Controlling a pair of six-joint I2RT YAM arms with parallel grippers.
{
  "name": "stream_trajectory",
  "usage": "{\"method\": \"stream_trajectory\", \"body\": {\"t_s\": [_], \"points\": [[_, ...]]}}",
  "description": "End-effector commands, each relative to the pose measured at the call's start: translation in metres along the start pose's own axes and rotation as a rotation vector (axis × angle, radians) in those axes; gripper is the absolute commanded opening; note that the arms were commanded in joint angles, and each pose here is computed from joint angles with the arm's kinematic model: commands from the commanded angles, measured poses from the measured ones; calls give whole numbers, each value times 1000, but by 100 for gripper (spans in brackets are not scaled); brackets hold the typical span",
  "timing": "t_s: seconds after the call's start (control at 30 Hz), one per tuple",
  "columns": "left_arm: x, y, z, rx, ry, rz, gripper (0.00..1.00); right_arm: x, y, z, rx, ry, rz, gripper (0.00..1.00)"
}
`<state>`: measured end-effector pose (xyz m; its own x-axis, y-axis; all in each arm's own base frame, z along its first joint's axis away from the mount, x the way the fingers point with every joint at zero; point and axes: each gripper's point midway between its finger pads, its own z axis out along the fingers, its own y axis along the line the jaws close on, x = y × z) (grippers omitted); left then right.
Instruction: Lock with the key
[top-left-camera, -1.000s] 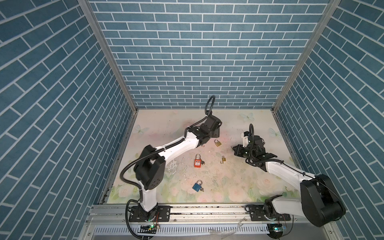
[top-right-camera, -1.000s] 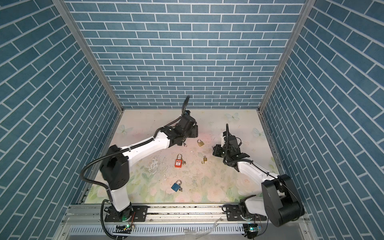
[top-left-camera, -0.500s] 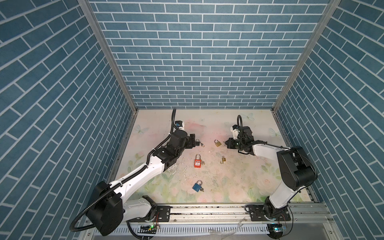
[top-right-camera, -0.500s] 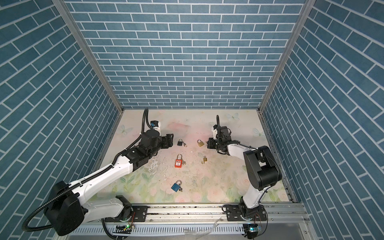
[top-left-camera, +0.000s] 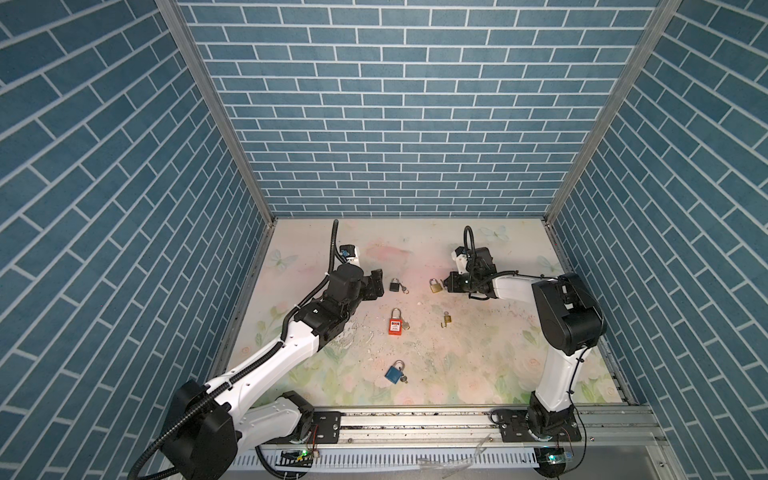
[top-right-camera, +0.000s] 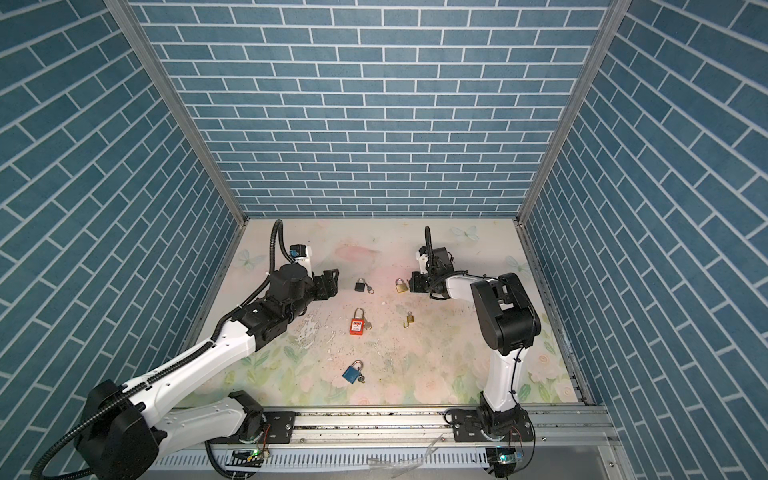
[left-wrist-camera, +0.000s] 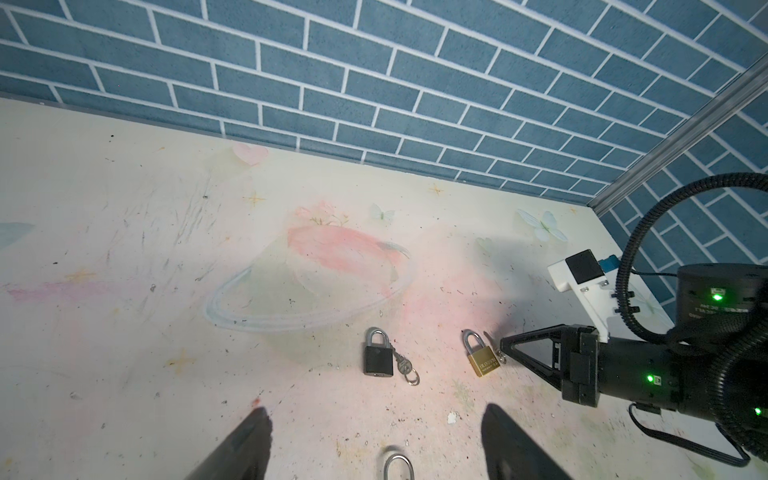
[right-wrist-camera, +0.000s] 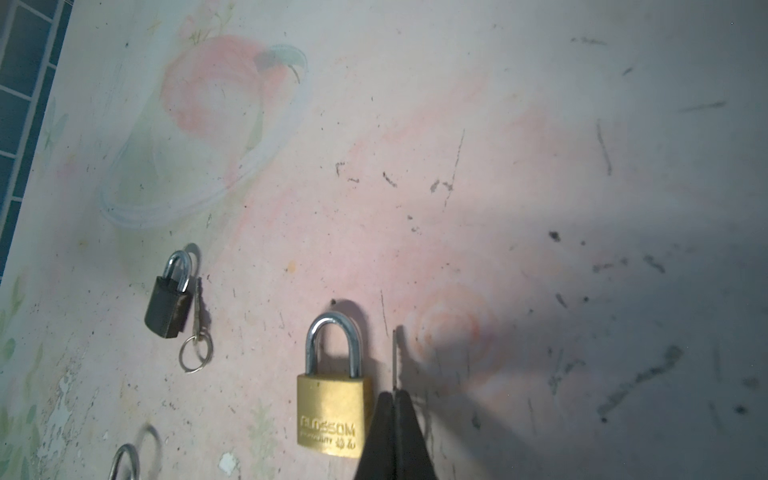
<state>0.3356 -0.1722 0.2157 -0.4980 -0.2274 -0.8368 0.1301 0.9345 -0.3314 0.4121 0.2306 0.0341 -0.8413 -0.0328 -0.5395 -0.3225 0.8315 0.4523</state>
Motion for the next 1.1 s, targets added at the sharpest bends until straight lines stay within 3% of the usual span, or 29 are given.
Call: {"method": "stream_trajectory", "body": {"t_s": [0.0, 0.67, 1.07], "points": [[-2, 3, -1, -1, -12, -2, 81, 8, 0, 6, -19, 41, -39, 0], [-3, -4, 4, 20, 3, -21, 81, 16, 5, -1, -42, 43, -17, 0], [-6, -6, 3, 24, -1, -19, 82, -5, 9, -18, -1, -11, -32, 26]]}}
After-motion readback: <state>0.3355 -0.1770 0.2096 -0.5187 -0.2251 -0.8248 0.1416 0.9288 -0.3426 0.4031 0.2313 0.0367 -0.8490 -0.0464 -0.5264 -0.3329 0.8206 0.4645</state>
